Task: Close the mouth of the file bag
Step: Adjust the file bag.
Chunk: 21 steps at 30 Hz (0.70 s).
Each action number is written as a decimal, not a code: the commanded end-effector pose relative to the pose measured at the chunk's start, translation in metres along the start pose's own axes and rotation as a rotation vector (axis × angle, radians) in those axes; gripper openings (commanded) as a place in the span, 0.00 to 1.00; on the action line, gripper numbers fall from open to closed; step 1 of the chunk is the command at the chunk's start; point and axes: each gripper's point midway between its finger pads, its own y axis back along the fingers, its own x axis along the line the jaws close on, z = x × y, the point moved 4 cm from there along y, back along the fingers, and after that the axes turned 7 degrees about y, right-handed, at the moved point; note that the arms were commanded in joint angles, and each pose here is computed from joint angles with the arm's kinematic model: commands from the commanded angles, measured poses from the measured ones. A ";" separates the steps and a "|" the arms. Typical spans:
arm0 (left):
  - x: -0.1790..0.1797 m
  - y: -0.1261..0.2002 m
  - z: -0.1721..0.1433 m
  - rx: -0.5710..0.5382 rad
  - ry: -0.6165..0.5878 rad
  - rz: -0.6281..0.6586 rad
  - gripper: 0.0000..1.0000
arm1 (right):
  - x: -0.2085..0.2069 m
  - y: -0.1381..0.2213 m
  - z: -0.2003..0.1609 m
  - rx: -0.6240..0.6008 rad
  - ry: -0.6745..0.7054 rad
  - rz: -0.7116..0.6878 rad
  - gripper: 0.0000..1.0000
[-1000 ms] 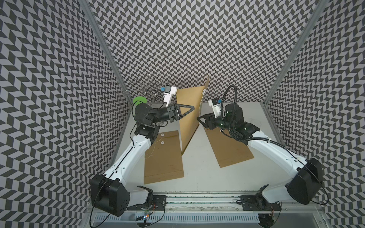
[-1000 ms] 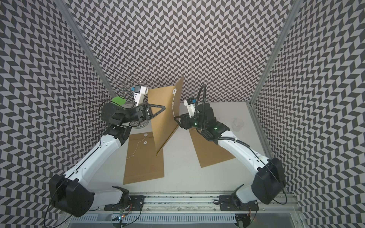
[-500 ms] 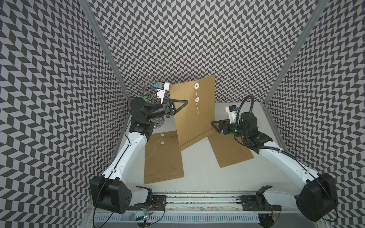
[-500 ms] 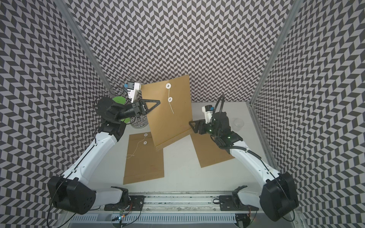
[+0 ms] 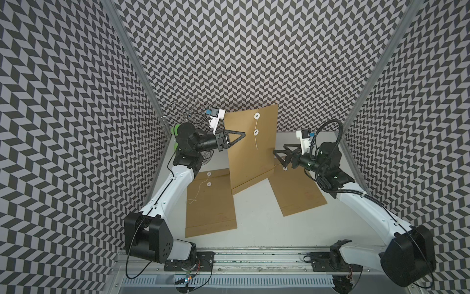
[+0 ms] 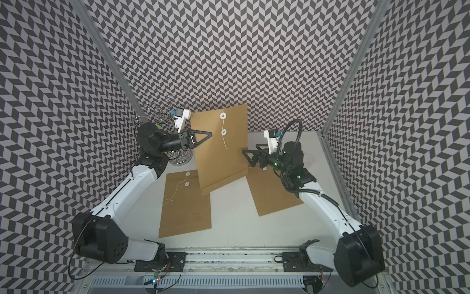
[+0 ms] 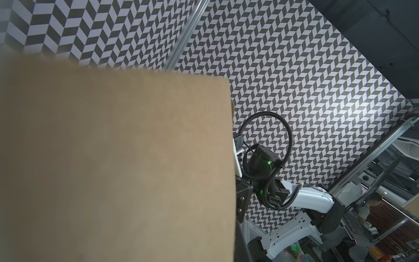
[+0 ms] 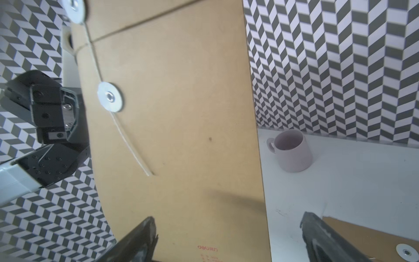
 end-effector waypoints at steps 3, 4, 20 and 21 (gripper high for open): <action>-0.026 -0.003 -0.003 0.036 -0.080 -0.068 0.00 | 0.002 -0.005 0.016 -0.042 0.045 0.127 1.00; -0.026 -0.004 -0.004 0.040 -0.081 -0.071 0.00 | 0.002 -0.003 0.015 -0.040 0.042 0.154 1.00; -0.009 0.008 0.000 -0.004 -0.050 -0.044 0.00 | 0.027 0.010 0.004 0.031 -0.010 0.474 0.67; -0.005 0.013 0.002 -0.020 -0.043 -0.022 0.00 | 0.028 0.011 0.005 0.030 -0.014 0.471 0.58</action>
